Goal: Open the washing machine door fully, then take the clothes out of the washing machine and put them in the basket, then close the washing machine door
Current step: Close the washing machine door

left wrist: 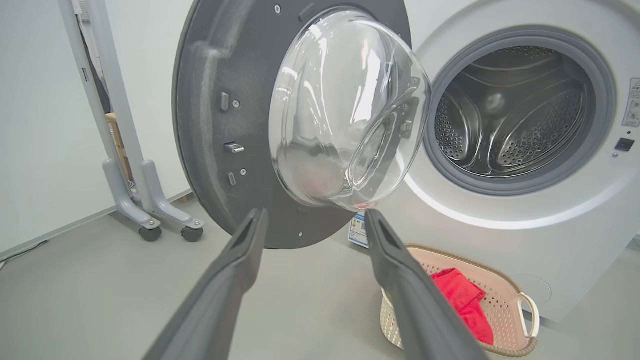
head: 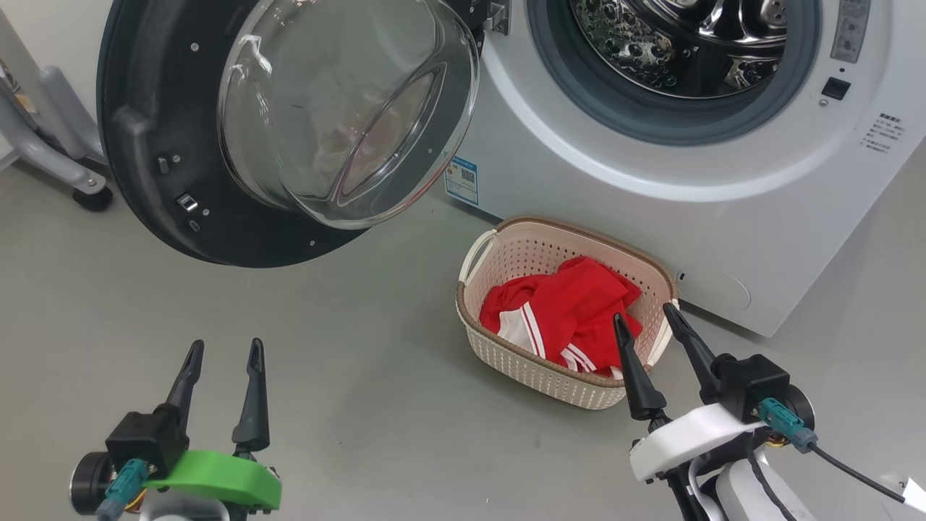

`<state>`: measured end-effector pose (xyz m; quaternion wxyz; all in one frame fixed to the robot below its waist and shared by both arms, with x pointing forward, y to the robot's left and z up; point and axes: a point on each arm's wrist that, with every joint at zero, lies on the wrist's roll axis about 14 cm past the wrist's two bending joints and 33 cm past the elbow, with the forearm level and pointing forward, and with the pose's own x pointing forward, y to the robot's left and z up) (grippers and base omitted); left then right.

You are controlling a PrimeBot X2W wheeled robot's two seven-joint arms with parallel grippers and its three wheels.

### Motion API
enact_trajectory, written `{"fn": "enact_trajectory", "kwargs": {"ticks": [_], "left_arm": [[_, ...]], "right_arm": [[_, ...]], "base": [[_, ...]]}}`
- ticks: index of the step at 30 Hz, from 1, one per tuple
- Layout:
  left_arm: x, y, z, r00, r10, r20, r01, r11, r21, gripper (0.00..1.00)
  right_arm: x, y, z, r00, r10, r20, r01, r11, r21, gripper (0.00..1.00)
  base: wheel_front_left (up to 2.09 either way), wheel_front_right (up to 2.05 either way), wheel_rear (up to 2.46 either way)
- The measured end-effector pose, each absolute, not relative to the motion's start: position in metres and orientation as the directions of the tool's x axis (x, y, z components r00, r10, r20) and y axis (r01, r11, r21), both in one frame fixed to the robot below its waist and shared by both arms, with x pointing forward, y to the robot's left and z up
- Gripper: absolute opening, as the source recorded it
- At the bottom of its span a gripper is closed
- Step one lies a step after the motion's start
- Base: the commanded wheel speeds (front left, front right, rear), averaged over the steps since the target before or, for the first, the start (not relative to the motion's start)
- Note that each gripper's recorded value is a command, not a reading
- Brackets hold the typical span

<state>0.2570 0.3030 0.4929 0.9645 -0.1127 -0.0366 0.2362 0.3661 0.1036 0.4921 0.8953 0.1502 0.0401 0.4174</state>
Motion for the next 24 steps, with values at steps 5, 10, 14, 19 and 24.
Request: {"fn": "enact_trajectory", "kwargs": {"ticks": [5,10,14,19,24], "left_arm": [[0.256,0.306,0.493,0.879,0.476,0.018,-0.459,0.858,-0.232,1.00],[0.256,0.306,0.493,0.879,0.476,0.017,-0.459,0.857,-0.232,1.00],[0.256,0.309,0.496,0.875,0.483,0.024,-0.465,0.855,-0.229,0.09],[0.261,0.308,0.497,0.878,0.478,0.025,-0.462,0.859,-0.223,0.00],[0.263,0.315,0.498,0.872,0.490,0.024,-0.475,0.855,-0.209,0.00]], "right_arm": [[0.366,0.104,0.492,0.647,0.760,0.053,-0.736,0.605,0.304,1.00],[0.367,0.104,0.492,0.649,0.759,0.053,-0.735,0.606,0.305,1.00],[0.366,0.104,0.490,0.648,0.760,0.049,-0.733,0.605,0.310,1.00],[0.368,0.102,0.485,0.652,0.757,0.042,-0.726,0.608,0.322,1.00],[0.371,0.104,0.485,0.649,0.759,0.047,-0.729,0.603,0.325,1.00]], "base": [[0.00,0.00,0.00],[0.00,0.00,0.00],[0.00,0.00,0.00],[0.00,0.00,0.00],[0.00,0.00,0.00]]}}
